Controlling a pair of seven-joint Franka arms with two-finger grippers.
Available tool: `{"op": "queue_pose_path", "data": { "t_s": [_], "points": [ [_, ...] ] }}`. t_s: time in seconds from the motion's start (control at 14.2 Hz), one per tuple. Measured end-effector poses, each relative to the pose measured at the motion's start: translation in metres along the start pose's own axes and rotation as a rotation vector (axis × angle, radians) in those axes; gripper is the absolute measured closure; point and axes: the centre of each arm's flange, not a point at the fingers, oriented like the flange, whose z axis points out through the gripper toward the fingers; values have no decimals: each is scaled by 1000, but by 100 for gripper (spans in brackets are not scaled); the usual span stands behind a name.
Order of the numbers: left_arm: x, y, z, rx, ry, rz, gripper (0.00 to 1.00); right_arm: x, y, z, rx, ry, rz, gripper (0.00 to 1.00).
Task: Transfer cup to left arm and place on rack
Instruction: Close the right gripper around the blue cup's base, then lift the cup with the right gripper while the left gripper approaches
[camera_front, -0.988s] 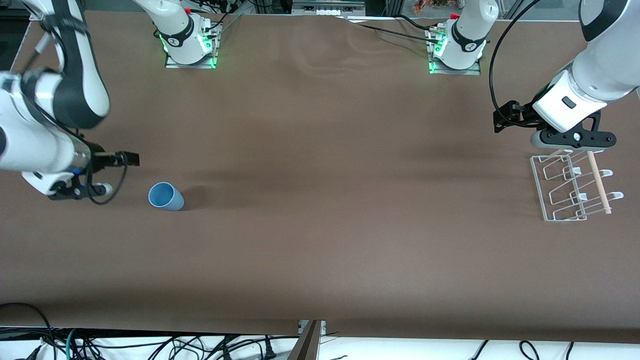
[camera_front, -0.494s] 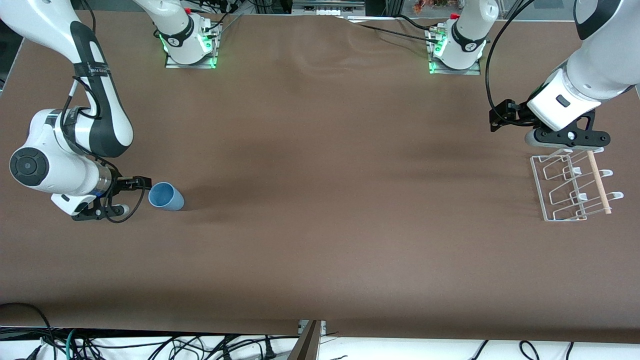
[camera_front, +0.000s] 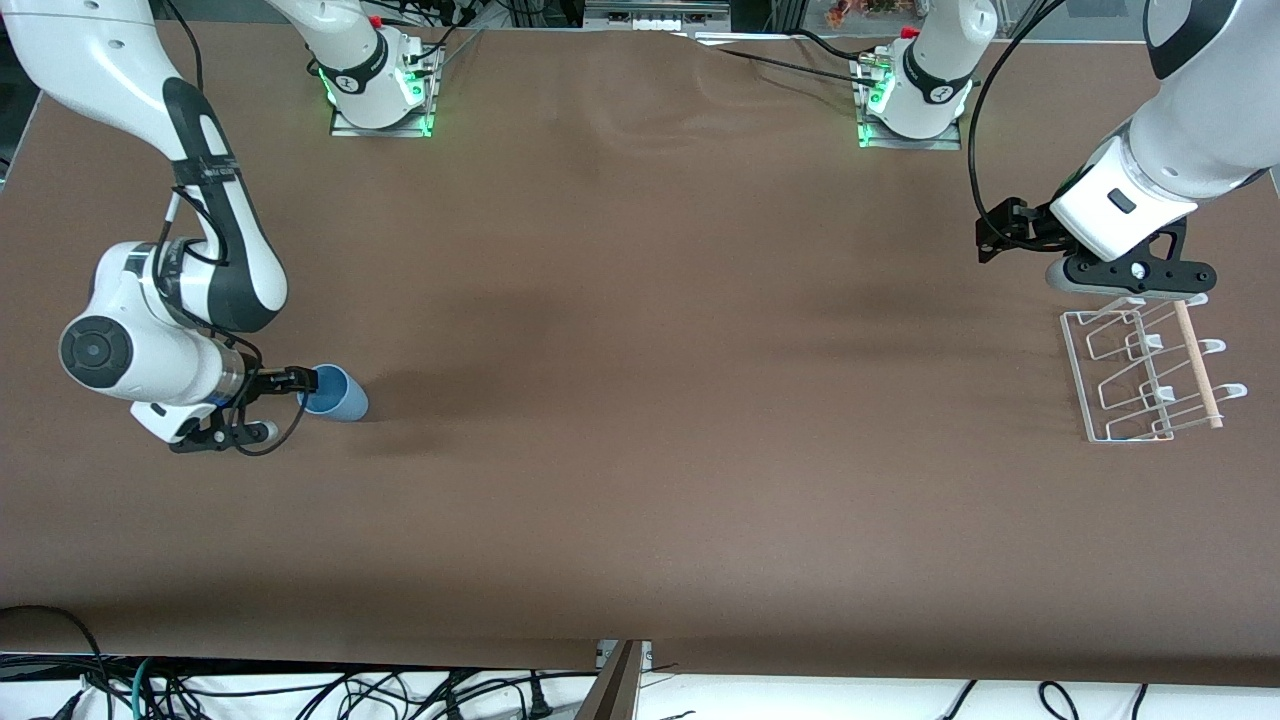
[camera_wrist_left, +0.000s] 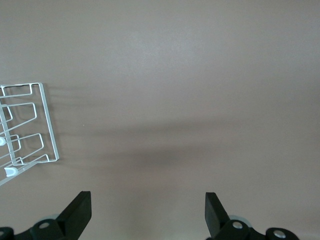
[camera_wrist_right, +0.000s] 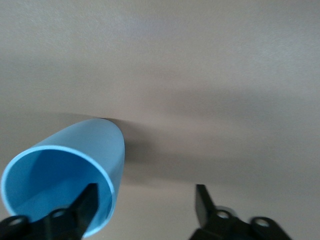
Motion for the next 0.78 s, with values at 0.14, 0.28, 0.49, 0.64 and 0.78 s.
{"op": "queue_pose_path", "data": {
  "t_s": [0.14, 0.28, 0.49, 0.64, 0.78],
  "points": [
    [0, 0, 0, 0, 0, 0, 0, 2, -5, 11, 1, -7, 0, 44],
    [0, 0, 0, 0, 0, 0, 0, 4, -13, 13, 1, -9, 36, 65],
    [0, 0, 0, 0, 0, 0, 0, 8, -27, 6, 0, 2, 69, 94],
    [0, 0, 0, 0, 0, 0, 0, 13, -40, -4, 0, 3, 126, 95],
    [0, 0, 0, 0, 0, 0, 0, 18, -63, -24, 5, -13, 205, 95]
  ]
}}
